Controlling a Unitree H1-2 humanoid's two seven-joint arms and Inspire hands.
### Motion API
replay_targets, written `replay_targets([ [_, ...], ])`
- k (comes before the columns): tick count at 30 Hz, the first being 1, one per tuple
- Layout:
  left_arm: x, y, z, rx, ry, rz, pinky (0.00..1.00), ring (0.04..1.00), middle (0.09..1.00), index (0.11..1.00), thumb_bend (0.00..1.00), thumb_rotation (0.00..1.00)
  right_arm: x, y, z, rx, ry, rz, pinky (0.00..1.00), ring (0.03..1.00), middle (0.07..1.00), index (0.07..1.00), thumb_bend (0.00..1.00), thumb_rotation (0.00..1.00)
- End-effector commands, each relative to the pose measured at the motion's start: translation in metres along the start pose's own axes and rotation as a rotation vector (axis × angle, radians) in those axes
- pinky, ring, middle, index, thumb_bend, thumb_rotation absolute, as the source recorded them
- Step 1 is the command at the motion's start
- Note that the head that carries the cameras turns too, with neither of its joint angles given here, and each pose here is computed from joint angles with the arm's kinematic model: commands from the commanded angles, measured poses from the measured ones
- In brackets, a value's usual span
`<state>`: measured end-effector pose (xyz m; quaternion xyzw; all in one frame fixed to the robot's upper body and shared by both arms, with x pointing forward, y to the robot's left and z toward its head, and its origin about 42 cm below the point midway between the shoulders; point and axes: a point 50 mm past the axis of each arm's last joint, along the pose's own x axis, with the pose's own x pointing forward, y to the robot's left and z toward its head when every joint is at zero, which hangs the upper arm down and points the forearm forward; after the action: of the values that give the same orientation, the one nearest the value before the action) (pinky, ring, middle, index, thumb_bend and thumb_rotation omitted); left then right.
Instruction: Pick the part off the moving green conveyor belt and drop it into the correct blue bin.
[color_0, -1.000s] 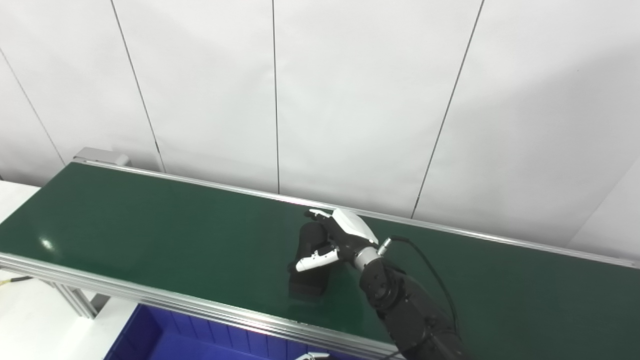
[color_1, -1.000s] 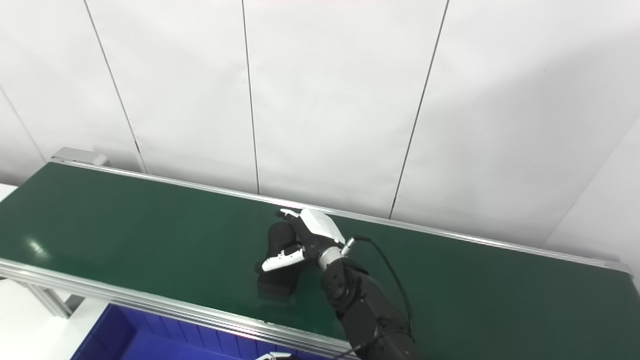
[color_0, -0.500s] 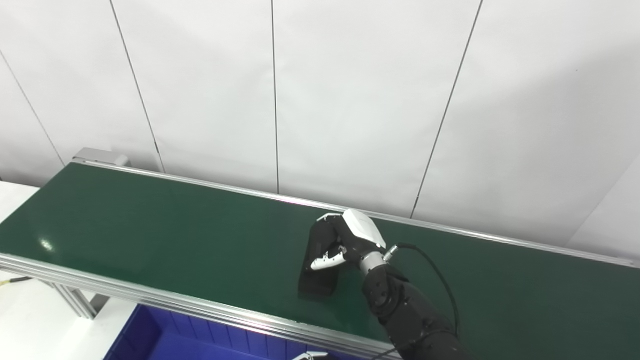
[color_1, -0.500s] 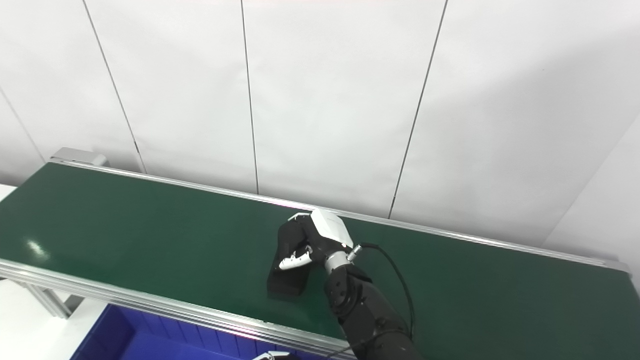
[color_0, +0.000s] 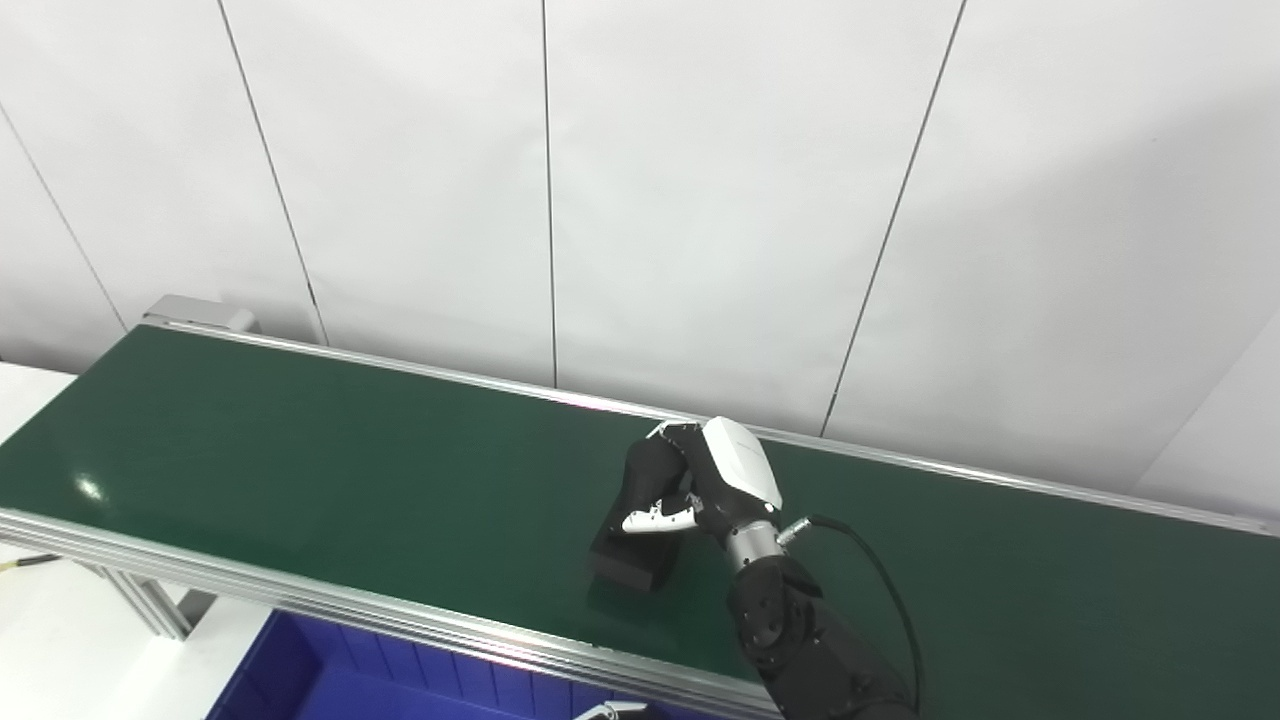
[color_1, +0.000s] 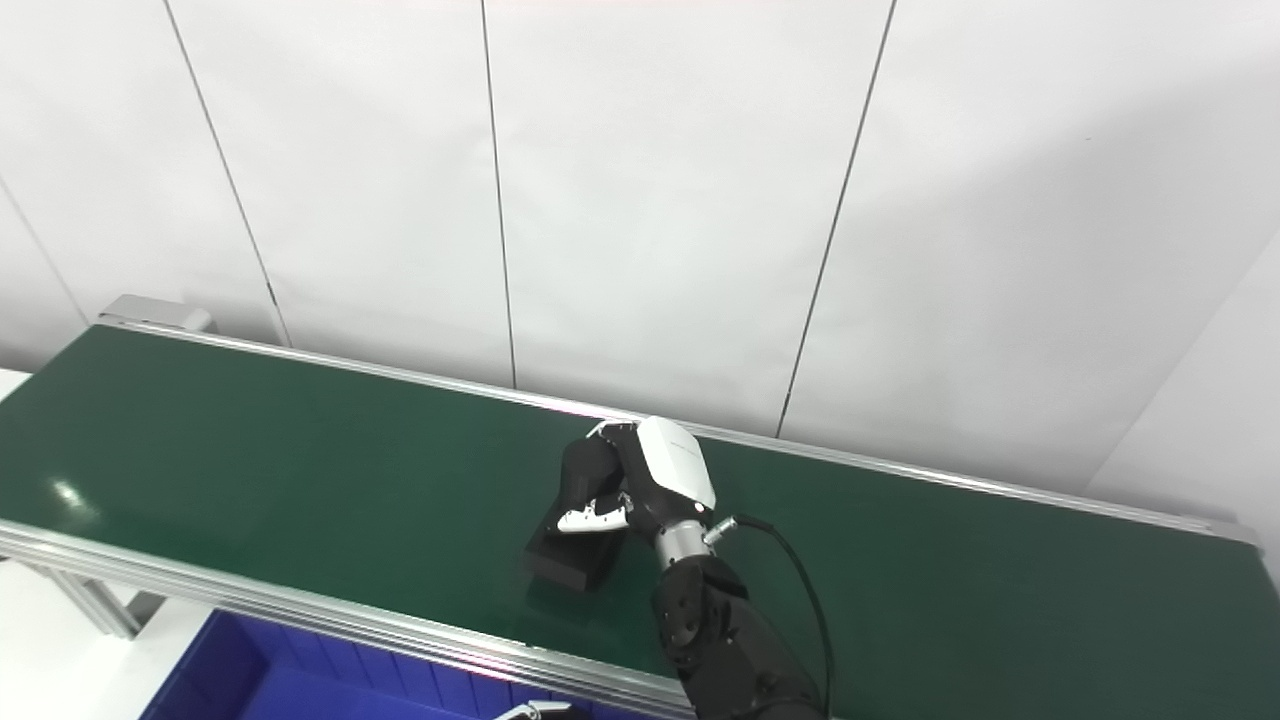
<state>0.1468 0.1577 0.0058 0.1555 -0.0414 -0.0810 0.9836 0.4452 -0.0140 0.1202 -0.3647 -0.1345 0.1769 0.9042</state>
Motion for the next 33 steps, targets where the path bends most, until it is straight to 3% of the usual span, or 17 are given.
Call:
replay_targets([
  [1, 0.005, 0.004, 0.007, -0.023, -0.059, 0.009, 0.69, 0.742, 0.745, 0.712, 0.81, 0.28, 0.009, -0.019, 0.021, 0.052, -0.106, -0.091, 0.23, 0.365, 0.453, 0.525, 0.51, 0.0],
  [8, 0.004, 0.01, 0.009, -0.049, -0.054, 0.001, 0.7, 0.751, 0.761, 0.725, 0.79, 0.22, -0.023, -0.045, 0.027, 0.173, -0.111, -0.212, 0.29, 0.384, 0.484, 0.527, 0.51, 0.0],
  [16, 0.001, 0.02, 0.007, -0.043, -0.046, -0.004, 0.71, 0.764, 0.779, 0.752, 0.76, 0.29, -0.075, -0.072, 0.03, 0.267, -0.114, -0.316, 0.34, 0.406, 0.495, 0.529, 0.51, 0.0],
  [24, -0.002, 0.031, 0.004, -0.042, -0.035, -0.003, 0.71, 0.756, 0.782, 0.766, 0.79, 0.36, -0.138, -0.088, 0.02, 0.284, -0.081, -0.339, 0.36, 0.414, 0.498, 0.529, 0.51, 0.0],
  [33, 0.0, 0.041, 0.011, -0.062, -0.054, -0.001, 0.68, 0.746, 0.776, 0.764, 0.79, 0.37, -0.214, -0.086, 0.001, 0.287, -0.026, -0.281, 0.35, 0.41, 0.518, 0.518, 0.51, 0.0],
])
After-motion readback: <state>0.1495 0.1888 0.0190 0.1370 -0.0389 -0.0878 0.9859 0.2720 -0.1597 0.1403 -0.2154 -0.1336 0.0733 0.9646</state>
